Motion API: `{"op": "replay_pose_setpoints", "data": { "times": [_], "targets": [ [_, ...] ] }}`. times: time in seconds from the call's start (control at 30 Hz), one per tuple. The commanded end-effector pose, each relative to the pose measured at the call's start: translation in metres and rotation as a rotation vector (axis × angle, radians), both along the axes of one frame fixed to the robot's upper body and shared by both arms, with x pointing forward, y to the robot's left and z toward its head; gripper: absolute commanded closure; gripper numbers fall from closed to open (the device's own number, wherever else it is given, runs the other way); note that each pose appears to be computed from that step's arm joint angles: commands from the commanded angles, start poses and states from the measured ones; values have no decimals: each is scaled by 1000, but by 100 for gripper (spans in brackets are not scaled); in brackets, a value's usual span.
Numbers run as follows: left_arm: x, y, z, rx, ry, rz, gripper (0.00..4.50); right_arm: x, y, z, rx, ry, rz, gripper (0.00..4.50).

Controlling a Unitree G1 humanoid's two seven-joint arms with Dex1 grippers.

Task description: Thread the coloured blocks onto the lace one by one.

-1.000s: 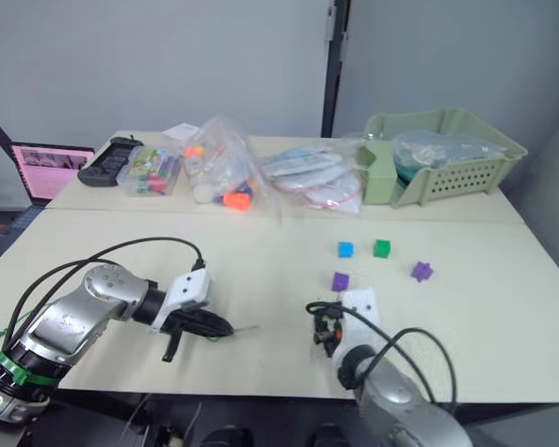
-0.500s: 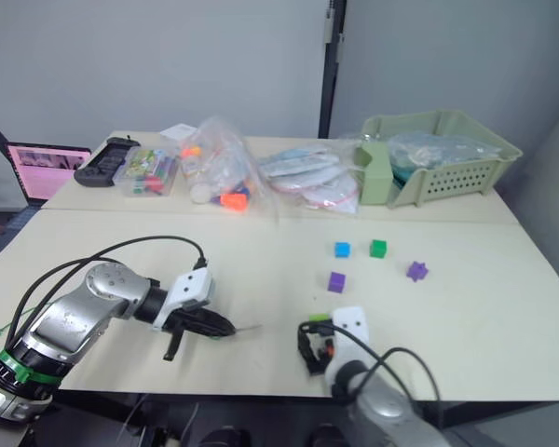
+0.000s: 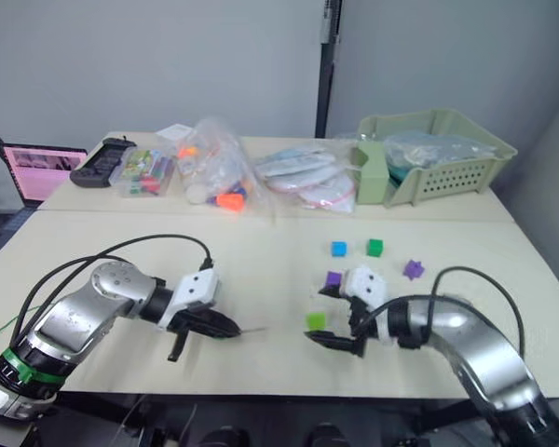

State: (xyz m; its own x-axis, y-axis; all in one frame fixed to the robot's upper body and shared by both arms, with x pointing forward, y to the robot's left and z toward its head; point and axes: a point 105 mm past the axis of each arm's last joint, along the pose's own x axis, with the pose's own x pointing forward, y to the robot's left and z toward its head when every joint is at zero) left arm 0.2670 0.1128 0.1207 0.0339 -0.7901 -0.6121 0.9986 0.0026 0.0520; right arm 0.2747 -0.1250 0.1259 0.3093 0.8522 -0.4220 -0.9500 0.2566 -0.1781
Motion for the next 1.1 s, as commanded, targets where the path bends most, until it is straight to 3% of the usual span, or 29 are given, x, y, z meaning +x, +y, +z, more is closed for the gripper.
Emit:
{"op": "replay_pose_setpoints", "data": {
  "times": [0.03,0.3,0.47,0.6,0.8,1.1],
  "targets": [
    [-6,-2,5,20,-10,-23,450,9,-4,-11,-60,-27,126,2],
    [-10,-9,9,17,7,6,450,24,-17,-35,-105,-6,170,2],
    [-12,-11,9,24,10,3,450,30,-13,-40,-75,-11,150,197],
    [-12,-14,8,41,2,-4,450,28,-8,-44,-64,-4,150,318],
    [-3,-25,4,100,-33,16,450,20,2,-43,-74,18,146,319],
    [8,-32,3,200,4,72,450,-3,20,-48,-241,7,163,319]
  ]
}}
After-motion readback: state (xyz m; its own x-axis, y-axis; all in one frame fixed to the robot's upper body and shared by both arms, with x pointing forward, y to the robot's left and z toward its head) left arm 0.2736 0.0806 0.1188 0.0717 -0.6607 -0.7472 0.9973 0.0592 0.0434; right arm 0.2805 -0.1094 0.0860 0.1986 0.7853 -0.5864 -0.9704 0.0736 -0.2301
